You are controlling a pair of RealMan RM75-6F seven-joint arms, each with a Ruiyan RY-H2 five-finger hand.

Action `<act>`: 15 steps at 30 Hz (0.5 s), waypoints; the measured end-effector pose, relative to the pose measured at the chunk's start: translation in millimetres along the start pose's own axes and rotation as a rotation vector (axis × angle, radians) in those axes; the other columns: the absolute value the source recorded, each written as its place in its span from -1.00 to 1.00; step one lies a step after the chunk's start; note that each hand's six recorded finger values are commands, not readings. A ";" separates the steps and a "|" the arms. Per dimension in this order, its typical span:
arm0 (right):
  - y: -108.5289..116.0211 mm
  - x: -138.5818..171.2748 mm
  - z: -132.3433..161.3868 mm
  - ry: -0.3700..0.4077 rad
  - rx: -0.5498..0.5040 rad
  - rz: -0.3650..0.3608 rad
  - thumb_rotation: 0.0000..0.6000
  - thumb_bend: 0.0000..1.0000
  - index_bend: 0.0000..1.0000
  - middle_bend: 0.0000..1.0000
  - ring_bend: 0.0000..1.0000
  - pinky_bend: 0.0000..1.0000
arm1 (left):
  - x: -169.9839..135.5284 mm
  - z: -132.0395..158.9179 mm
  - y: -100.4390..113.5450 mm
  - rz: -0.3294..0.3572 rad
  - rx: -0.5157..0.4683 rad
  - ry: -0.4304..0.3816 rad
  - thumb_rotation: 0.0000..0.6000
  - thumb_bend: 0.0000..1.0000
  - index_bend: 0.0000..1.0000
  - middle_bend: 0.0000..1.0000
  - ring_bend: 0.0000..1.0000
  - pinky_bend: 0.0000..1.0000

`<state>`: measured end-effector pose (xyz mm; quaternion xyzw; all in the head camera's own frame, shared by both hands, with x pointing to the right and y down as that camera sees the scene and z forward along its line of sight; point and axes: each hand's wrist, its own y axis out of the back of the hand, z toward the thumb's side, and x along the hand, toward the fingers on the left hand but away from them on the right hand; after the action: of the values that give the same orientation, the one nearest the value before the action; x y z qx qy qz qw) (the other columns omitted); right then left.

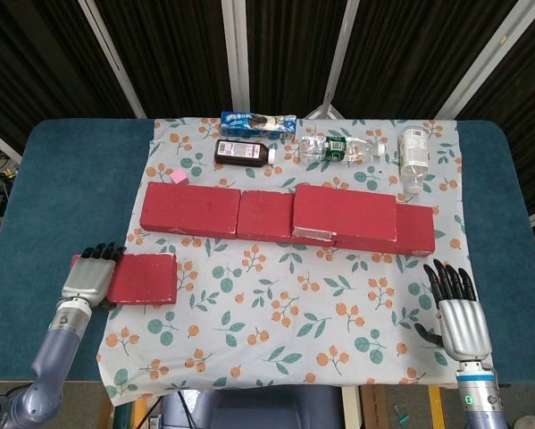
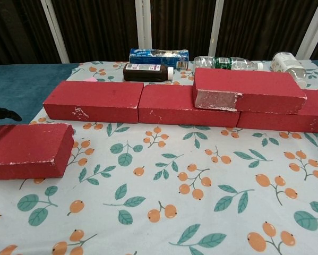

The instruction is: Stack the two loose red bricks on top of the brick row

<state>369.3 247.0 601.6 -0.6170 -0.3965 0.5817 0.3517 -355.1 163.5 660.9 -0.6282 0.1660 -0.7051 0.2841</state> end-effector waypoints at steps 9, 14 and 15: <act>-2.1 -1.5 -0.8 -0.013 0.005 0.005 1.00 -0.63 -1.00 -1.00 -1.00 -1.00 | 5.6 1.0 -1.4 -0.019 0.031 0.009 1.00 -1.00 -1.00 -0.92 -1.00 -0.80; -2.3 -1.7 -0.4 -0.016 0.008 0.004 1.00 -0.63 -1.00 -1.00 -1.00 -1.00 | 6.5 0.2 1.3 -0.022 0.046 0.021 1.00 -1.00 -1.00 -0.76 -1.00 -0.77; -2.4 -1.7 -0.5 -0.017 0.009 0.005 1.00 -0.63 -1.00 -1.00 -1.00 -1.00 | 6.5 0.3 1.9 -0.022 0.050 0.022 1.00 -1.00 -0.99 -0.75 -1.00 -0.77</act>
<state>369.6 246.5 604.6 -0.6114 -0.3955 0.5895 0.3497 -354.7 158.1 664.9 -0.6148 0.1448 -0.7190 0.2901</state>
